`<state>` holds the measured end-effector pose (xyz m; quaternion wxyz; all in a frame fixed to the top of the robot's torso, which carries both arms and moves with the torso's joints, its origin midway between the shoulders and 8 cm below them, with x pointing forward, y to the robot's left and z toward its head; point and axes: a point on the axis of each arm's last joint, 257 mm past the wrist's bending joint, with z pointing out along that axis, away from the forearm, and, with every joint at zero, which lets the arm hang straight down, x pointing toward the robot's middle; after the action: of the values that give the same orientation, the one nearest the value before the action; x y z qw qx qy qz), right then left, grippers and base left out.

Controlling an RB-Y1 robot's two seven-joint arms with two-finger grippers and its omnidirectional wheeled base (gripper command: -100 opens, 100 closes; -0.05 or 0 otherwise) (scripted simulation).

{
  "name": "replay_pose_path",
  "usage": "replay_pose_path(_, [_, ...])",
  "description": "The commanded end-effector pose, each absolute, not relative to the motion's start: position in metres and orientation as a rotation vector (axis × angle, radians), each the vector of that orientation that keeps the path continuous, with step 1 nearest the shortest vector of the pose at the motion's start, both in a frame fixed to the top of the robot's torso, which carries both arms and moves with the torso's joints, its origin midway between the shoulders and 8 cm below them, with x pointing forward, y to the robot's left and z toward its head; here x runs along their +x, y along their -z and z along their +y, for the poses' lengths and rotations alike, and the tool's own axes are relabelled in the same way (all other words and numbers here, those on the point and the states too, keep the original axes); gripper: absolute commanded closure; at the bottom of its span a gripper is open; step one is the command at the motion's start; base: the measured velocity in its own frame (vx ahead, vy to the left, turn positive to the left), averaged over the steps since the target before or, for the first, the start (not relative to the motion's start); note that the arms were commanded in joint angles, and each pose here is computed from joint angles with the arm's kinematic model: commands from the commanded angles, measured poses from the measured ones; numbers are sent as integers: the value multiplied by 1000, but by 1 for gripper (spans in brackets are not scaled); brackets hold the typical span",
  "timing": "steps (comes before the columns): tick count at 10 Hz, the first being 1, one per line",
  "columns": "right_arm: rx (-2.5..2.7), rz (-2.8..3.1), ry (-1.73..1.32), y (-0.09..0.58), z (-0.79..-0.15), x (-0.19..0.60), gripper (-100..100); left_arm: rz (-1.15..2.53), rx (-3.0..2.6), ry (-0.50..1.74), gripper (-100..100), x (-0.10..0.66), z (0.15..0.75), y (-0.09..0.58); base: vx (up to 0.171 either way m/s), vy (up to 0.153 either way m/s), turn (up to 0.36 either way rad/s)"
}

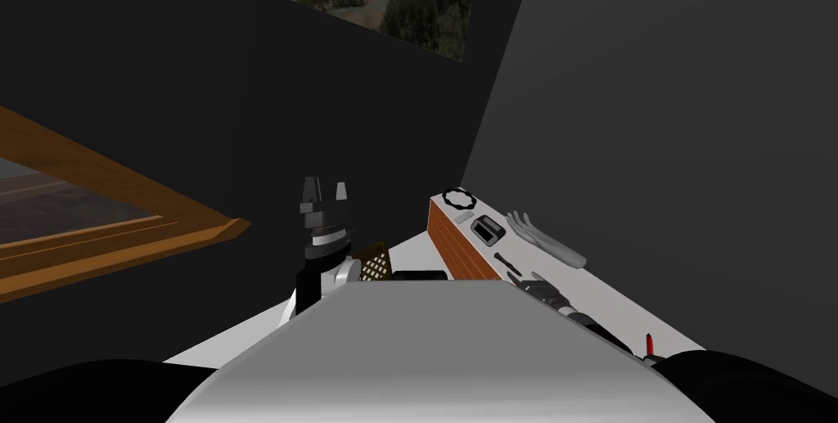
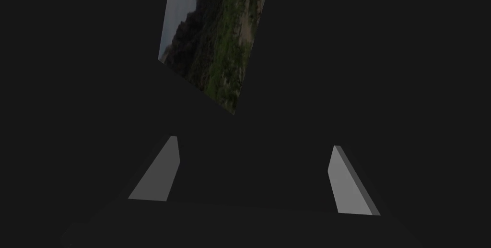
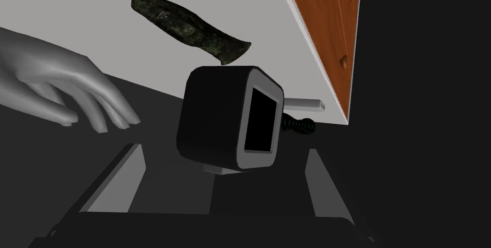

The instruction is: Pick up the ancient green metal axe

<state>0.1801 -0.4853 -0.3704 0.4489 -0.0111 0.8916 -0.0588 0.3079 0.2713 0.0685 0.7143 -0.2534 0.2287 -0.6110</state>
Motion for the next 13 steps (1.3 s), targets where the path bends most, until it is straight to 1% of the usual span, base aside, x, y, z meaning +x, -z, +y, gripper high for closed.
replay_pose_path(1, [-35,2235,205,371,-503,169,-100,507,-561,1353,0,308,271,-69,44,-42,143])
replay_pose_path(4, [-57,2297,323,375,-535,140,-100,507,-561,1353,0,308,271,-69,34,-33,112])
replay_pose_path(13, [-57,2297,323,375,-535,140,-100,507,-561,1353,0,308,271,-69,2,-2,7])
